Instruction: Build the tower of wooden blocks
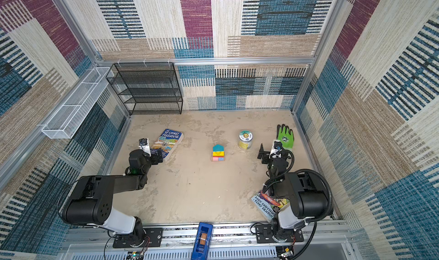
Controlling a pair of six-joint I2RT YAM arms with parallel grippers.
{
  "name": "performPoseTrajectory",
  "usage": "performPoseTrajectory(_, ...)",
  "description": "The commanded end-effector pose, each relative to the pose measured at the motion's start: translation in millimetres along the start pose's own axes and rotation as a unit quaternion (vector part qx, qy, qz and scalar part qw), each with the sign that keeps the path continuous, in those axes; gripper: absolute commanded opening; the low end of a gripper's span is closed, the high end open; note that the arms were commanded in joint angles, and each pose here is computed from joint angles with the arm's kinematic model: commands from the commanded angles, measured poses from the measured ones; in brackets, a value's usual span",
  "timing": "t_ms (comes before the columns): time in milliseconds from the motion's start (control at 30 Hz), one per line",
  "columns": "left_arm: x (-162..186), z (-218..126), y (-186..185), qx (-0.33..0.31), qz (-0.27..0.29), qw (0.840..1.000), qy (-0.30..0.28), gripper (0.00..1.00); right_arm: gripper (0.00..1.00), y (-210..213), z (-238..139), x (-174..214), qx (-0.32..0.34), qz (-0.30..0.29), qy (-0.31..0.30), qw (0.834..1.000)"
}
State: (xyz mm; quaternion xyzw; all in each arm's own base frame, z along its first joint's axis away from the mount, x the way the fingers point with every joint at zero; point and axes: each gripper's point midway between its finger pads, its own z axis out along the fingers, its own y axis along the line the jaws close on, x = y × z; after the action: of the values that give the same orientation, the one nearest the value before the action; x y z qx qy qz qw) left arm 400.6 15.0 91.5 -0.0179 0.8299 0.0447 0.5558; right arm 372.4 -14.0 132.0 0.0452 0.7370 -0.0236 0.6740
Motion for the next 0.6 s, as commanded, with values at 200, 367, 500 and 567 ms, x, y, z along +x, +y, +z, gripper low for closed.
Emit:
performPoseTrajectory(200, -3.5, 0.4, -1.5, 0.006, -0.001, 1.000, -0.006, 0.99, 1.00, 3.9, -0.2, -12.2, -0.012, 0.001, -0.025, 1.000)
performPoseTrajectory(367, -3.7, 0.5, -1.6, 0.006, -0.001, 1.000, -0.006, 0.99, 1.00, 3.9, -1.5, -13.0, -0.012, 0.001, -0.027, 1.000)
performPoseTrajectory(500, -3.4, 0.3, -1.9, 0.006, -0.001, 1.000, -0.006, 0.99, 1.00, 3.9, -1.4, -13.0, -0.012, 0.001, -0.027, 1.000)
performPoseTrajectory(567, -2.9, 0.4, -1.6, 0.006, -0.001, 1.000, -0.005, 0.99, 1.00, 3.8, -1.5, -12.4, -0.012, 0.000, -0.027, 1.000)
